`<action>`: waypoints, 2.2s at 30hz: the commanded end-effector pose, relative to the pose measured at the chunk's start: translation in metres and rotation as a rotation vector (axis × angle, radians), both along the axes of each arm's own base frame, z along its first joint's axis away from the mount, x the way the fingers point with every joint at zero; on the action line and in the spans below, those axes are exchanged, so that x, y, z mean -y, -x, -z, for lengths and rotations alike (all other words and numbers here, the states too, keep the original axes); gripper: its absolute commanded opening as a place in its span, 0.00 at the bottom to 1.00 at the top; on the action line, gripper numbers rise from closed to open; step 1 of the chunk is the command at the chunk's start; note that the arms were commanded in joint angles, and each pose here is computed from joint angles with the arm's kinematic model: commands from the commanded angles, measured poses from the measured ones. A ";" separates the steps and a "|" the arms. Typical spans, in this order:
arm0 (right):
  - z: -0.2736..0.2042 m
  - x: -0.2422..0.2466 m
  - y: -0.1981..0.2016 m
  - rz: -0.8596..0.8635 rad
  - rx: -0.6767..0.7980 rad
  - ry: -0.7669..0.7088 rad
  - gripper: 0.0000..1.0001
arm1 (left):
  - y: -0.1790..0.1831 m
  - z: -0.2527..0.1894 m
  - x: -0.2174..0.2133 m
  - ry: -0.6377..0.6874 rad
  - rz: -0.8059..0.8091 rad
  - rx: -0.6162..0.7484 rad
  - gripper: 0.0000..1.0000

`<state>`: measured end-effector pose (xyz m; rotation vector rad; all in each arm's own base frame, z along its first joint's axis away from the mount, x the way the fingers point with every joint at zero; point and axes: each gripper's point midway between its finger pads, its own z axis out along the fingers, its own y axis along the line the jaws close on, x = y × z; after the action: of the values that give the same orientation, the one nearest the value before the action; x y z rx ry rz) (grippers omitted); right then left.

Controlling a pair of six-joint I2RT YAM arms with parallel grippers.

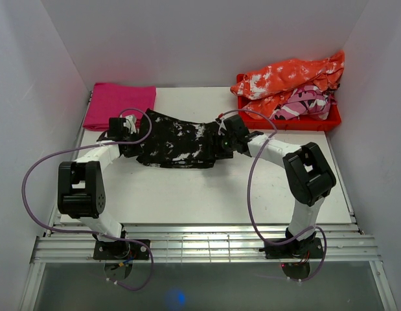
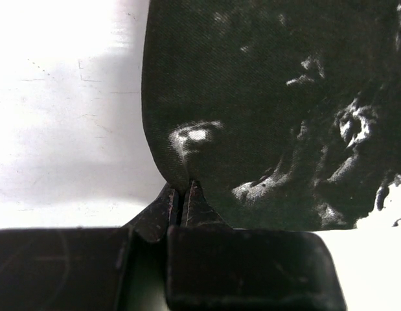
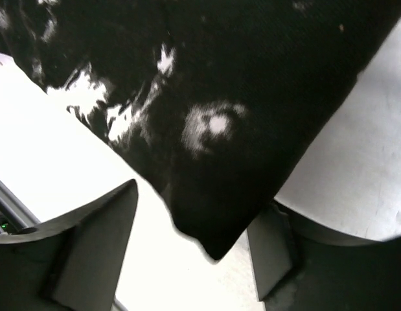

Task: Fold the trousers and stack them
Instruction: Neatly place the folded trousers to the corner

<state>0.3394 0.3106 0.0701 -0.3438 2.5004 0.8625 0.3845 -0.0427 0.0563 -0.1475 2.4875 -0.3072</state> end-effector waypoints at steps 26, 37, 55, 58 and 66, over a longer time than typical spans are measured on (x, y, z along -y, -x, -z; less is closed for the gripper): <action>0.046 0.000 0.015 0.239 -0.287 -0.119 0.99 | 0.024 0.007 -0.003 0.088 -0.033 -0.044 0.00; 0.066 -0.007 0.014 0.228 -0.284 -0.060 0.35 | 0.026 0.005 -0.001 0.102 -0.032 -0.057 0.00; -0.103 -0.053 -0.075 0.023 0.290 -0.170 0.08 | -0.055 -0.151 -0.035 -0.154 0.055 0.455 0.00; -0.139 -0.072 -0.091 0.009 0.398 -0.225 0.08 | -0.066 -0.182 -0.050 -0.226 0.032 0.560 0.00; -0.196 -0.125 -0.134 -0.031 0.631 -0.300 0.08 | -0.096 -0.232 -0.120 -0.281 -0.151 0.750 0.00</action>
<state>0.4410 0.4175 0.1995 -0.4496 2.0403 0.9839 0.4590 0.0370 0.2122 -0.0301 1.9883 -0.0644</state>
